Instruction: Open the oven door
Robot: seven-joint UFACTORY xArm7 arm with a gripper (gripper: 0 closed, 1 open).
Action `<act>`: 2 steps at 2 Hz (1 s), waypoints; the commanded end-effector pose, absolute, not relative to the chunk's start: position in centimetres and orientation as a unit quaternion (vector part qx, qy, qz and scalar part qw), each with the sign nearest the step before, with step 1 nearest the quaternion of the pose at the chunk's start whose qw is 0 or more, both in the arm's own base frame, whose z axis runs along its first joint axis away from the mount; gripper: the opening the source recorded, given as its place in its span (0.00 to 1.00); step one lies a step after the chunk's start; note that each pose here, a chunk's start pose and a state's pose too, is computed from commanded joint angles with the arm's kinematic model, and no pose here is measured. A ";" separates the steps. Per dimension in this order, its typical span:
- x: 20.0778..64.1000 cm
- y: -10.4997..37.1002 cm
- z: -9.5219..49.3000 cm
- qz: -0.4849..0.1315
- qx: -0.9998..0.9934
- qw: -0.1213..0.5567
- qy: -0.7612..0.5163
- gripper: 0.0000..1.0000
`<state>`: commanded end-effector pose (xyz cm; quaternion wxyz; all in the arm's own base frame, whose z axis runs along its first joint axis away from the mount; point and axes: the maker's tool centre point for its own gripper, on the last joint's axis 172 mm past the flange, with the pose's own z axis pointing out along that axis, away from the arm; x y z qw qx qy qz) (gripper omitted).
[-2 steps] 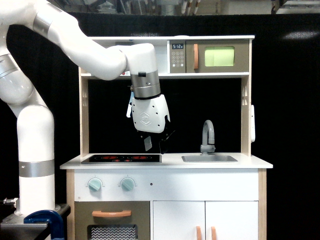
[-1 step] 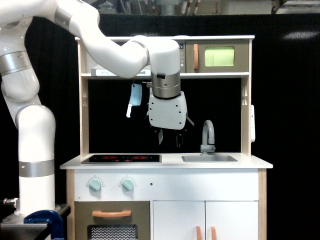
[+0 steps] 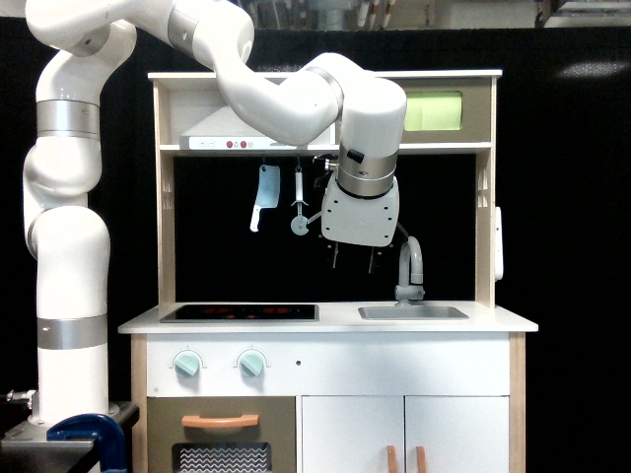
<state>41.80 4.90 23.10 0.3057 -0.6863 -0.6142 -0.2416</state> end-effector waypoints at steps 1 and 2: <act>42.5 5.0 24.6 -0.301 -0.690 0.312 -0.580 1.00; 43.3 4.7 25.5 -0.306 -0.675 0.316 -0.592 1.00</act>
